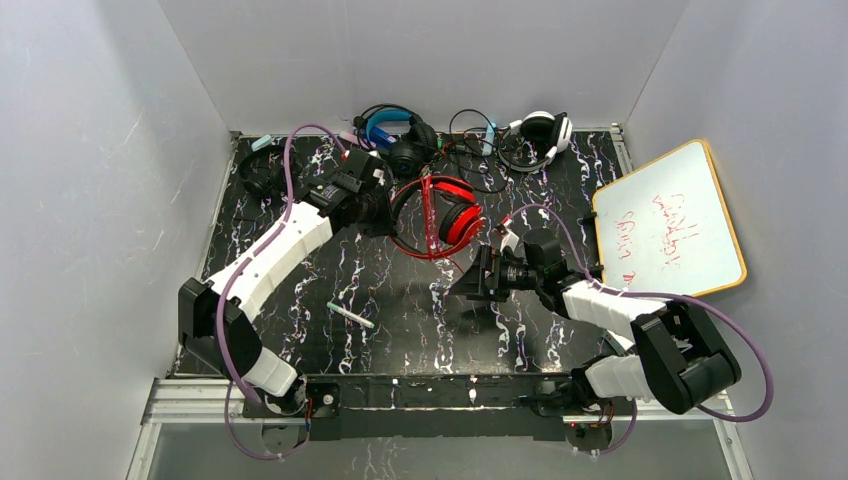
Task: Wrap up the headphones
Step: Wrap the headphones cable around the headphones.
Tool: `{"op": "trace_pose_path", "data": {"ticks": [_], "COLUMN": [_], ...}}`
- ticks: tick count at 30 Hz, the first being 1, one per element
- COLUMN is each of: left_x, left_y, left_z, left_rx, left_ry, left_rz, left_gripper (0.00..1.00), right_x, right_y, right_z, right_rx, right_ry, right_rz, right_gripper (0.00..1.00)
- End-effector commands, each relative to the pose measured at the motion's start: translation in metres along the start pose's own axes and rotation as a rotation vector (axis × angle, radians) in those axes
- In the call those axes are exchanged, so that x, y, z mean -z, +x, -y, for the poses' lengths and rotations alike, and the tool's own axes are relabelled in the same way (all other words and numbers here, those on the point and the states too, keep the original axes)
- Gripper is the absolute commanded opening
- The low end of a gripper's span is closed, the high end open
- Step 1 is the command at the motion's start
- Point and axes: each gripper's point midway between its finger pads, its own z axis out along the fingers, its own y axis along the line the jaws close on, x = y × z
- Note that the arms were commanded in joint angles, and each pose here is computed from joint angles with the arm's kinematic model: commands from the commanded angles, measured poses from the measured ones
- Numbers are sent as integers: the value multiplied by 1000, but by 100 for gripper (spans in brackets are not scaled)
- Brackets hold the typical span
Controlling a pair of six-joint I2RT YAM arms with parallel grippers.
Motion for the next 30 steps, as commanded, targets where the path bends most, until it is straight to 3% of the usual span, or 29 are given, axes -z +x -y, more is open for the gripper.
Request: {"op": "trace_pose_path", "data": {"ticks": [1, 11, 18, 24, 30], "left_x": [25, 30, 24, 24, 20], "left_y": [-24, -34, -31, -31, -29], "left_z": [26, 34, 30, 35, 33], "left_rx": [36, 39, 43, 50, 67], "left_ry": [77, 86, 69, 92, 85], "left_rz": [70, 82, 74, 67, 71], "left_gripper": [0, 0, 0, 0, 0], "right_x": [2, 3, 11, 18, 22], "right_y": [-4, 1, -7, -11, -22], "right_z": [2, 4, -22, -34, -52], "right_rx": [14, -13, -19, -15, -167], "right_ry": [33, 28, -47, -69, -121], "right_rz": [-5, -2, 42, 73, 137], "right_gripper": [99, 98, 76, 82, 75]}}
